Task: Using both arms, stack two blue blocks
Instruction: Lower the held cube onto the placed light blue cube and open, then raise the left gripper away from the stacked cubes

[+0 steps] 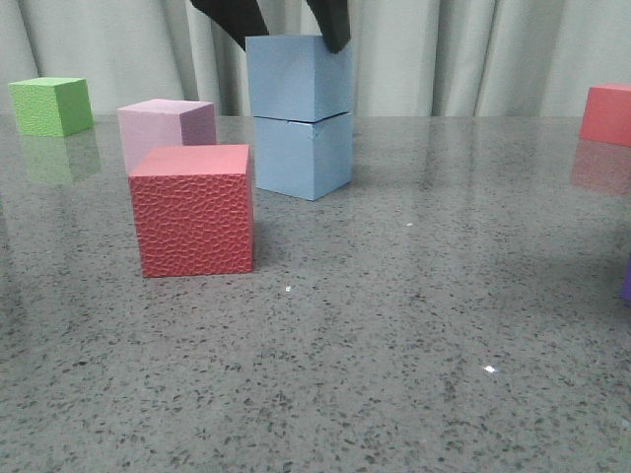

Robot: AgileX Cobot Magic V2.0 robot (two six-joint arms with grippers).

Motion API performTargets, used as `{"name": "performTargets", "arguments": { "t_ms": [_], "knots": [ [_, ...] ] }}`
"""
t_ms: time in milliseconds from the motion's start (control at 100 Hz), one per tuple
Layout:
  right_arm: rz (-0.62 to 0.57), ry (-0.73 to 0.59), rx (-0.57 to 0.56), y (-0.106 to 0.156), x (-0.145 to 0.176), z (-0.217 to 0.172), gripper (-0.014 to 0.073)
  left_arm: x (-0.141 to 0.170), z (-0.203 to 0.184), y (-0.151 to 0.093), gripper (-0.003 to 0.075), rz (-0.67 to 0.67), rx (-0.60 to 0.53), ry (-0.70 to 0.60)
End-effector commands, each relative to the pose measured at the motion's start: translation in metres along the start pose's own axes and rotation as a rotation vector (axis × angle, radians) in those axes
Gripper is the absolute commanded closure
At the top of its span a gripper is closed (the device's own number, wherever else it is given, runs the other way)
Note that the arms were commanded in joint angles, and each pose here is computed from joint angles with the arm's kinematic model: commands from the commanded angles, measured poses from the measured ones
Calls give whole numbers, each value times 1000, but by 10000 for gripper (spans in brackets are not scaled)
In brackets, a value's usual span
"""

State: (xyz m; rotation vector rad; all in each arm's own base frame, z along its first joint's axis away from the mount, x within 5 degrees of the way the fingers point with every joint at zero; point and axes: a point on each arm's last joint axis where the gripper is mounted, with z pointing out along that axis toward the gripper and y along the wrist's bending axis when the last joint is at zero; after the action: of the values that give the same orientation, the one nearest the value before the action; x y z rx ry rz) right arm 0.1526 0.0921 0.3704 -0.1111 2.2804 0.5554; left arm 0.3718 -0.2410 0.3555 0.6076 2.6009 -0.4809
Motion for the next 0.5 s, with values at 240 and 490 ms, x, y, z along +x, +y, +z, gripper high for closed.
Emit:
{"name": "performTargets", "arguments": {
  "t_ms": [240,490],
  "knots": [
    [-18,-112,-40,5,-12,-10,36,4,-96,-23,212,45,39,-216],
    [-44,-132,-22,3,-13,-13,36,19,-143,-22,274,56,-42,-292]
  ]
}}
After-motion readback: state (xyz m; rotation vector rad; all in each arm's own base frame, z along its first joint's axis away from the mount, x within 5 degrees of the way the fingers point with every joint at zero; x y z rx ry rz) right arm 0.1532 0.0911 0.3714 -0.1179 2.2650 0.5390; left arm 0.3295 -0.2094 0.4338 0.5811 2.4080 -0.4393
